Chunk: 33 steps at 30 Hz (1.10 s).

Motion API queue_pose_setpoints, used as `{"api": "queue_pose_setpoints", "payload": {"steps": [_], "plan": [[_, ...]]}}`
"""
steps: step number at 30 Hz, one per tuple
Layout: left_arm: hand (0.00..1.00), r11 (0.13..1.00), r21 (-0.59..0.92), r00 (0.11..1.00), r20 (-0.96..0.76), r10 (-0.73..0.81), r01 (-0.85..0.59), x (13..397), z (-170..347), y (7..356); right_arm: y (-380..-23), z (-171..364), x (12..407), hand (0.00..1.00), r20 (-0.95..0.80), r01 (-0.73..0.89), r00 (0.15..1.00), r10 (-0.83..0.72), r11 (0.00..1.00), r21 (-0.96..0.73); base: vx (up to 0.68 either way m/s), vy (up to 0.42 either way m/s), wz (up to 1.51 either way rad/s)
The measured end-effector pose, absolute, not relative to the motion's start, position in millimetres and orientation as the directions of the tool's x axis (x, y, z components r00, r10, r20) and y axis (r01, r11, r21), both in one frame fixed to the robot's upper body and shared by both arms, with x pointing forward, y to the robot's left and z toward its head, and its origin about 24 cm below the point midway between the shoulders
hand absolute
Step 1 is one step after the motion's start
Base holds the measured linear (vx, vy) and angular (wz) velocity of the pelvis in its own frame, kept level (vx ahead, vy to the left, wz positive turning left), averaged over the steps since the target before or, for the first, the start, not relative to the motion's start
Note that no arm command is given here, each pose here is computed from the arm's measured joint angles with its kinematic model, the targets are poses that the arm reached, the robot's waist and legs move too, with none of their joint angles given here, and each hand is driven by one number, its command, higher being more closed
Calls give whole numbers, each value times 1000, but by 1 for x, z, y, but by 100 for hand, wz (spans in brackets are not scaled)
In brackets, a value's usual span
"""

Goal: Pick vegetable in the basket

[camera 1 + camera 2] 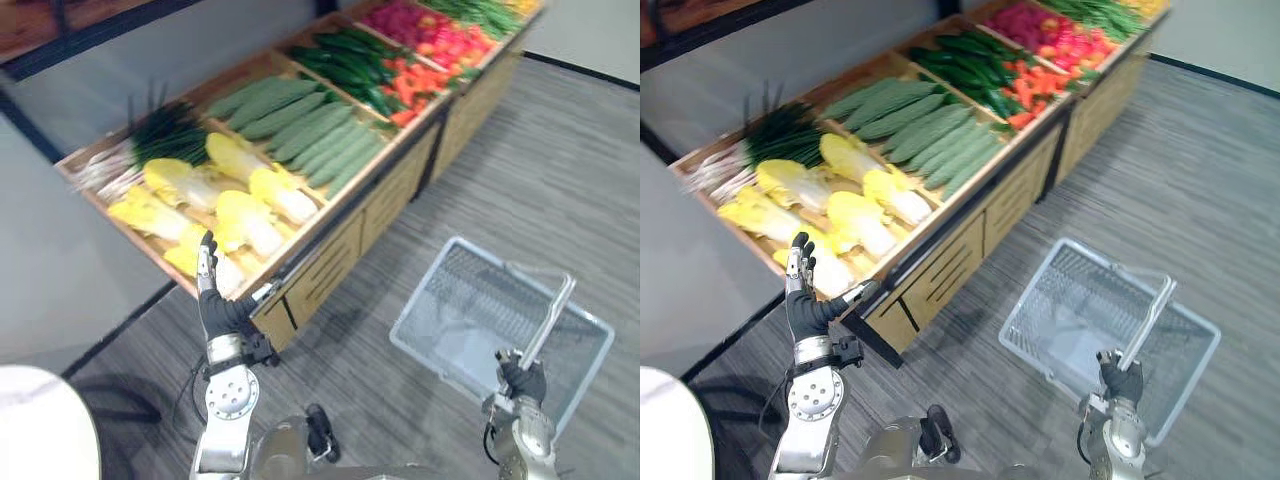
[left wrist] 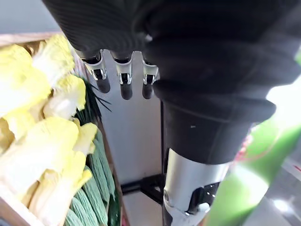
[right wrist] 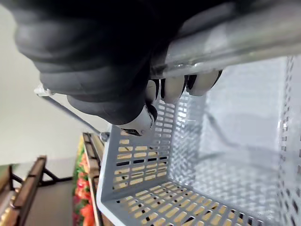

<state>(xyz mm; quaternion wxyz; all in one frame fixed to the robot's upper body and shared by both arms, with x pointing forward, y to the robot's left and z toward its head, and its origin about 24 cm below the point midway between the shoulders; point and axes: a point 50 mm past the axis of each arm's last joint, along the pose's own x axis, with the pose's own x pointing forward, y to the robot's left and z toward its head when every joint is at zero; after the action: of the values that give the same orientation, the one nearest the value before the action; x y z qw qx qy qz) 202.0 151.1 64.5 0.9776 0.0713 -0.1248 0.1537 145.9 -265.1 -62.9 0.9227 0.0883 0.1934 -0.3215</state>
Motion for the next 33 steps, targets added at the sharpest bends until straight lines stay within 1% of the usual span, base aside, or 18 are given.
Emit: {"api": "queue_pose_setpoints", "payload": {"steps": [2, 6, 9, 11, 12, 15, 19, 21, 26, 30, 33], "plan": [[0, 948, 128, 931, 268, 249, -291, 203, 64, 150, -260, -72, 143, 100, -461, 633, 698, -549, 773, 37, 408, 49, 123], [0, 950, 167, 937, 276, 212, -264, 206, 64, 149, -259, -72, 141, 100, -461, 636, 691, -556, 772, 23, 366, -32, 86], [0, 969, 157, 947, 292, 137, -189, 213, 67, 130, -262, -73, 131, 100, -465, 661, 669, -580, 750, 15, 317, -170, 122], [0, 975, 166, 955, 279, 101, -151, 214, 64, 125, -266, -78, 110, 100, -499, 736, 590, -635, 676, 9, 335, -258, 105], [0, 978, 160, 965, 248, 88, -130, 213, 59, 121, -269, -76, 102, 100, -497, 741, 581, -645, 671, -6, 315, -238, 46], [0, 983, 160, 965, 258, 48, -92, 215, 62, 114, -275, -61, 104, 100, -434, 748, 599, -673, 664, 3, 148, -134, 4], [0, 987, 146, 967, 252, 35, -74, 216, 63, 109, -279, -51, 103, 100, -388, 727, 623, -679, 686, -31, 40, -65, 4], [0, 983, 165, 971, 236, 35, -75, 217, 60, 110, -279, -51, 101, 100, -389, 727, 621, -680, 686, -39, -8, -8, -2], [0, 953, 291, 992, 114, 59, -90, 218, 33, 112, -277, -54, 95, 100, -407, 731, 611, -679, 682, -40, -5, -6, 0], [0, 907, 408, 994, 23, 103, -103, 218, 13, 118, -271, -56, 98, 100, -419, 693, 648, -635, 720, -19, -53, -38, -12], [0, 894, 437, 992, -28, 121, -97, 219, 2, 119, -268, -58, 96, 100, -431, 689, 649, -627, 724, -17, -61, -30, -7]]}}
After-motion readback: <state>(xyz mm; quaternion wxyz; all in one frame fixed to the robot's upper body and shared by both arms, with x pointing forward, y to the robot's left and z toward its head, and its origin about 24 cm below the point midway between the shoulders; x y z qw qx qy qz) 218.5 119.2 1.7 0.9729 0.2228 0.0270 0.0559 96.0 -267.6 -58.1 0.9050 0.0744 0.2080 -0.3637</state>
